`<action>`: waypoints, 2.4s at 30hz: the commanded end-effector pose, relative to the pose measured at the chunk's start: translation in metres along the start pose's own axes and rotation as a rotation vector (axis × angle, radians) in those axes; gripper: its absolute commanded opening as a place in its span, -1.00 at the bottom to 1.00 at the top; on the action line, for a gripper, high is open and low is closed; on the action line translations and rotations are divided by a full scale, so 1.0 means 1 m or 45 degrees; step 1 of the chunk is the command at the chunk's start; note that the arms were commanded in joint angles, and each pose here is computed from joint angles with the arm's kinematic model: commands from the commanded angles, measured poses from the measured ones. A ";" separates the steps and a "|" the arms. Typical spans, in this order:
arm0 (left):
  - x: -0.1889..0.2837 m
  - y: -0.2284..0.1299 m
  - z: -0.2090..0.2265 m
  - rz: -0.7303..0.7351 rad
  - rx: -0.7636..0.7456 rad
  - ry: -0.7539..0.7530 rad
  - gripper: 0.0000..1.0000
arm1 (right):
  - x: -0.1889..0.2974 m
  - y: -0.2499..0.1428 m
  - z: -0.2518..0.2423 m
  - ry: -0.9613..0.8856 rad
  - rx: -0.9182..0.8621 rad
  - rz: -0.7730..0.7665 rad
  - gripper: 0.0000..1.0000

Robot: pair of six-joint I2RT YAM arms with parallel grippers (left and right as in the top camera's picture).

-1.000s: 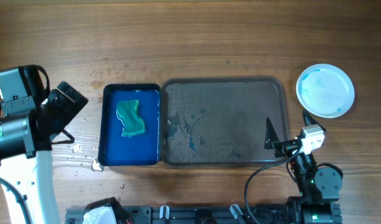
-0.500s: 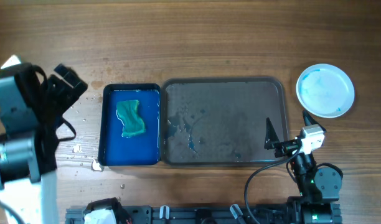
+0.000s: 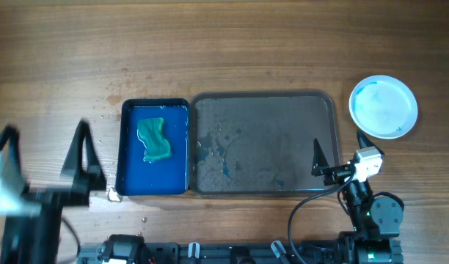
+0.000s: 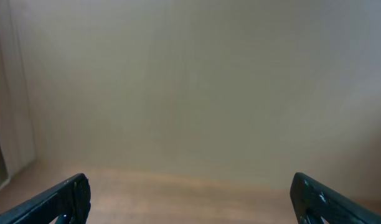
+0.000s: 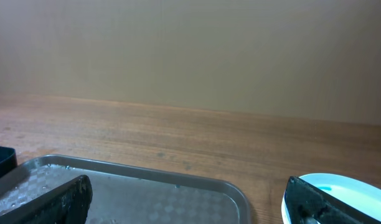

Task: Clean dirty plates on tray and stack at the side

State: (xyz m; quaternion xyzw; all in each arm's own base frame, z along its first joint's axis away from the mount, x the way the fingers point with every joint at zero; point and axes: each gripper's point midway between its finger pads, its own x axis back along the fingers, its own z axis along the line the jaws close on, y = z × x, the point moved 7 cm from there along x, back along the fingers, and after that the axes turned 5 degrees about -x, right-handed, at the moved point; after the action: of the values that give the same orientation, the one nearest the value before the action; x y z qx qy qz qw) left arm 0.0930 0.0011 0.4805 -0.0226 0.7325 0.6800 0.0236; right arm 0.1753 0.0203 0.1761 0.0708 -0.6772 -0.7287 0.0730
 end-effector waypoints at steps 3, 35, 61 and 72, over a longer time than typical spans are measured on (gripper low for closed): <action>0.064 -0.002 -0.002 -0.119 -0.028 -0.134 1.00 | 0.001 0.001 0.000 -0.009 0.018 -0.014 1.00; 0.023 -0.127 -0.002 -0.170 -0.021 -0.160 1.00 | 0.001 0.001 0.000 -0.009 0.019 -0.014 0.99; -0.063 -0.316 0.011 0.139 0.368 -0.036 1.00 | 0.001 0.001 0.000 -0.009 0.018 -0.014 0.99; -0.062 -0.323 0.012 0.185 0.345 -0.031 1.00 | 0.001 0.001 0.000 -0.009 0.019 -0.014 0.99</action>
State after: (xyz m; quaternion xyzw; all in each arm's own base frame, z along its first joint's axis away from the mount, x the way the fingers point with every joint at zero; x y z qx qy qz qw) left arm 0.1759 -0.0138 0.1634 0.0494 0.8171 0.5743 -0.0090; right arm 0.1755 0.0197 0.1758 0.0679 -0.6774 -0.7290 0.0713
